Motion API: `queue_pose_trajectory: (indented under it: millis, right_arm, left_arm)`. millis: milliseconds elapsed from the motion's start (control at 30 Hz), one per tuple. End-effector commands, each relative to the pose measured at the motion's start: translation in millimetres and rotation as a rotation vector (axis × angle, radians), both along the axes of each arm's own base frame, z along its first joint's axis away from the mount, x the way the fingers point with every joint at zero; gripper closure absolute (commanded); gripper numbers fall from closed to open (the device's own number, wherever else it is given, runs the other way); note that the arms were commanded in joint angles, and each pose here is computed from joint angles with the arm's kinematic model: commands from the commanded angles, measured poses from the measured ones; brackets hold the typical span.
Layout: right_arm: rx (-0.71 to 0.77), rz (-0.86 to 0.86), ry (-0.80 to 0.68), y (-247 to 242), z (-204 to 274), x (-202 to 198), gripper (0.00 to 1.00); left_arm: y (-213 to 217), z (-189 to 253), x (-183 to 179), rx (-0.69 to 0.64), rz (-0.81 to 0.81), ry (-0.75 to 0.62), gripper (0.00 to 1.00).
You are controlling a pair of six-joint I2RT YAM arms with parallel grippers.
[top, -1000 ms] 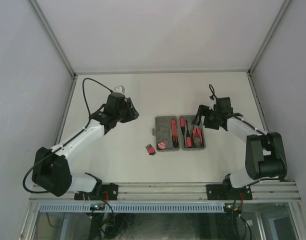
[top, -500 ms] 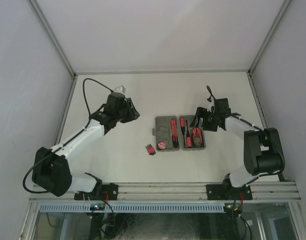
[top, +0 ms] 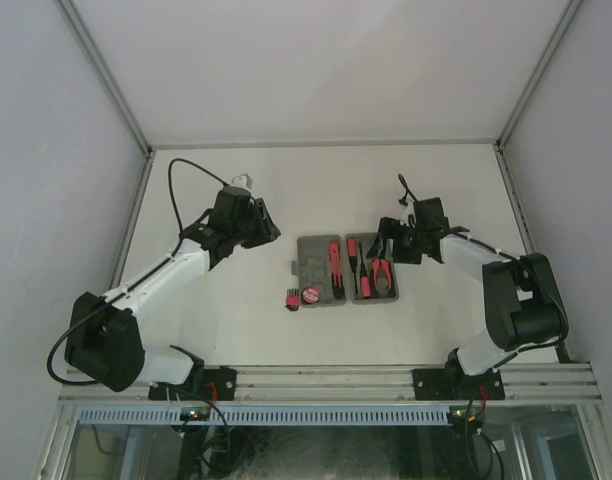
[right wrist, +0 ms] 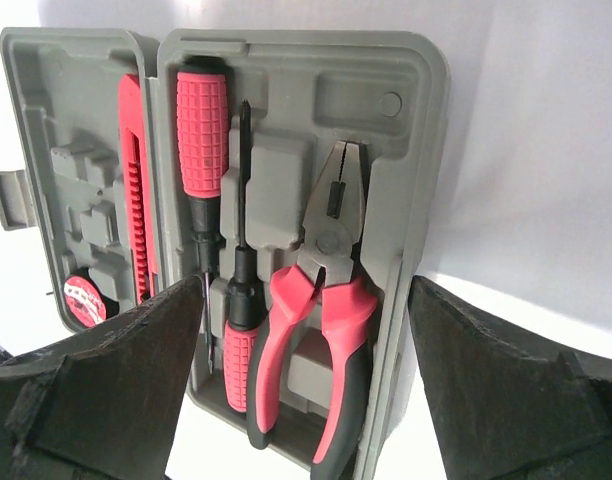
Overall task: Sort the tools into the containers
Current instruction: Move the storage box to the center of the board, then adjust the pliers in the storage box.
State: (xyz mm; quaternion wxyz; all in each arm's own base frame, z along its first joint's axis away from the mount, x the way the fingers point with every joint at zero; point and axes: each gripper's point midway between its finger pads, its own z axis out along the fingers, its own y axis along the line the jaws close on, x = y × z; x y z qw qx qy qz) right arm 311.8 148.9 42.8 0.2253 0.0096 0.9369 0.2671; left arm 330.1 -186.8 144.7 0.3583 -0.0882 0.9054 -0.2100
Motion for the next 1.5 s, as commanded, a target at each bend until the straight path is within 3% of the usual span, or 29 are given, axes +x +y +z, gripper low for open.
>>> queue_pose_trajectory:
  millis: [0, 167, 467, 867, 1133, 1467]
  right_arm:
    - [0.064, 0.016, -0.055, 24.7, 17.9, 11.1, 0.19]
    - [0.046, 0.009, -0.08, 29.5, 23.7, 13.9, 0.19]
    - [-0.11, -0.115, -0.18, -12.5, 47.6, 22.2, 0.22]
    - [-0.231, 0.042, -0.128, 0.9, 43.4, -16.5, 0.54]
    - [-0.198, 0.129, -0.078, 19.3, 34.7, -26.6, 0.59]
    - [-0.35, 0.125, -0.008, 10.1, 15.4, -28.6, 0.67]
  left_arm:
    - [1.5, -8.1, -3.6, 0.009, -0.019, 0.01, 0.56]
    - [2.4, -8.8, -3.9, 0.016, -0.02, 0.012, 0.56]
    - [-0.4, -6.9, -4.7, 0.031, -0.035, 0.002, 0.55]
    - [-50.8, -4.9, -13.2, 0.024, -0.147, -0.001, 0.57]
    - [-64.8, -4.4, -12.8, 0.006, -0.175, -0.002, 0.58]
    - [-63.4, -5.2, -14.4, 0.012, -0.176, -0.002, 0.58]
